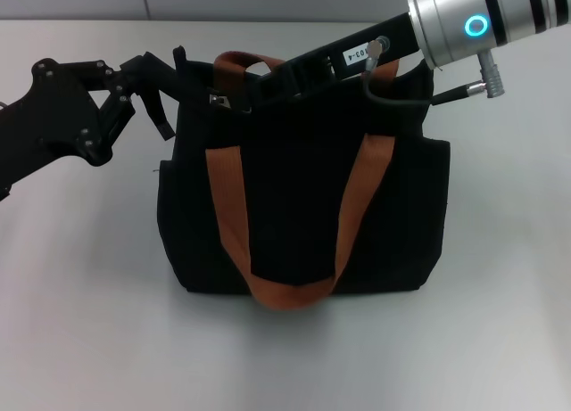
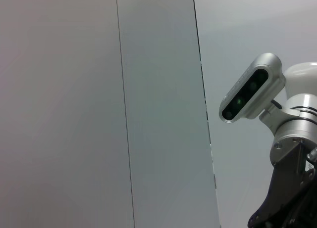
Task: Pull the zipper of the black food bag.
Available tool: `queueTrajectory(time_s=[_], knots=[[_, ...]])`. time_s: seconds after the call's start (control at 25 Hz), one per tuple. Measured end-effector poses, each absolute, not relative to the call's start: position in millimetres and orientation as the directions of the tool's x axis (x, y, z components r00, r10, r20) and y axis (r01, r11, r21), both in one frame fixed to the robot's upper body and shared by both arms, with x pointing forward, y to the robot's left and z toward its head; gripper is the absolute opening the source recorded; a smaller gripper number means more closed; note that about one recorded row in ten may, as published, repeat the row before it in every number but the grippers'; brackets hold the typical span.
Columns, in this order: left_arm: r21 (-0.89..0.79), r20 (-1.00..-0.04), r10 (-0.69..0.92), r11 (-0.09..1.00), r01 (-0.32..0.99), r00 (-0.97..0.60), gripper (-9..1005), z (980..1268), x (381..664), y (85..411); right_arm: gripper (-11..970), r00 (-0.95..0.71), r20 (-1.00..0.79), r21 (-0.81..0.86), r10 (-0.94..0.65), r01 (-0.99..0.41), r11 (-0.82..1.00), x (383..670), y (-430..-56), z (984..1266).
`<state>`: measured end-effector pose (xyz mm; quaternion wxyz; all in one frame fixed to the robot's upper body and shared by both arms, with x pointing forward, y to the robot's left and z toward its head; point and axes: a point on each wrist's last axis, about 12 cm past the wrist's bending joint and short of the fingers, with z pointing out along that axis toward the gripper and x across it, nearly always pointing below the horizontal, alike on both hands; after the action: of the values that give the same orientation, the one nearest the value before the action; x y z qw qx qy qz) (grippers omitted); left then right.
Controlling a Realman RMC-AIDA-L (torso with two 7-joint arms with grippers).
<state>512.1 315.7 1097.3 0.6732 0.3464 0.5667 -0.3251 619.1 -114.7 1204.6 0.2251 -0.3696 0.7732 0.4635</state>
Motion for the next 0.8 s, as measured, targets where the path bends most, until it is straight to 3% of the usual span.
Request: queueTrajectory(time_s=[0.8], knots=[[0.100,-0.987,-0.046,0.570,0.816,0.153,64,1098.1,512.1,319.7,-4,-0.677,-0.623,0.499,-0.392,-0.730,0.468,610.0,-146.1,1216.1]])
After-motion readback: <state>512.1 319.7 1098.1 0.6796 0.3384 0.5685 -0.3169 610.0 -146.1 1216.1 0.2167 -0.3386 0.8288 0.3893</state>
